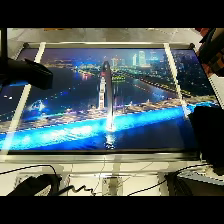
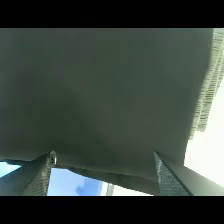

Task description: Fold the clothes and pants, and hang the long-sleeved shirts on hangers.

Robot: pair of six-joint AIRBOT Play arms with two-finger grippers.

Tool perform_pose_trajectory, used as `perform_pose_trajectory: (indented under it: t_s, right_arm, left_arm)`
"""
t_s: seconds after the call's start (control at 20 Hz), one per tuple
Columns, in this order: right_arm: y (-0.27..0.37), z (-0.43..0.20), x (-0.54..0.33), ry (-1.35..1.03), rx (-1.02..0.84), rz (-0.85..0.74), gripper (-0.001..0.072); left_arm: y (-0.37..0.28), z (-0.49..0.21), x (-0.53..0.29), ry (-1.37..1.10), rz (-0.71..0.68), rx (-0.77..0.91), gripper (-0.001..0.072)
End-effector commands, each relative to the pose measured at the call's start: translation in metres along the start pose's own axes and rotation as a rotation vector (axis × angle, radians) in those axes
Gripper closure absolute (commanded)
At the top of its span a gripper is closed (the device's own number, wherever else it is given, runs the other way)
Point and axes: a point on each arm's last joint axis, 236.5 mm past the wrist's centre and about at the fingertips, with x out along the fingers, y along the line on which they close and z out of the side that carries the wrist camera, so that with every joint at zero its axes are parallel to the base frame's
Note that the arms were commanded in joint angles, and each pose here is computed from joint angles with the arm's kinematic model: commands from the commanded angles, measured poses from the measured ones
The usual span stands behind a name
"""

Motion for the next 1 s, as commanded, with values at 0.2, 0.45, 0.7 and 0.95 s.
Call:
perform_pose_trajectory:
  t_s: [0.2, 0.45, 0.7, 0.95]
  right_arm:
    - [0.053, 0.007, 0.002, -0.081, -0.182, 0.081, 0.0688]
    - [0.205, -0.067, 0.000, -0.131, -0.601, 0.259, 0.0689]
    - [0.341, -0.250, -0.029, -0.204, -1.183, 0.509, 0.0689]
    - [0.369, -0.437, -0.068, -0.288, -1.709, 0.734, 0.0688]
  left_arm:
    - [0.000, -0.001, 0.006, 0.012, -0.001, -0.001, 0.0695]
    - [0.000, -0.001, 0.006, 0.012, -0.001, -0.001, 0.0695]
    - [0.000, -0.001, 0.006, 0.012, -0.001, -0.001, 0.0695]
    - [0.000, -0.001, 0.006, 0.012, -0.001, -0.001, 0.0695]
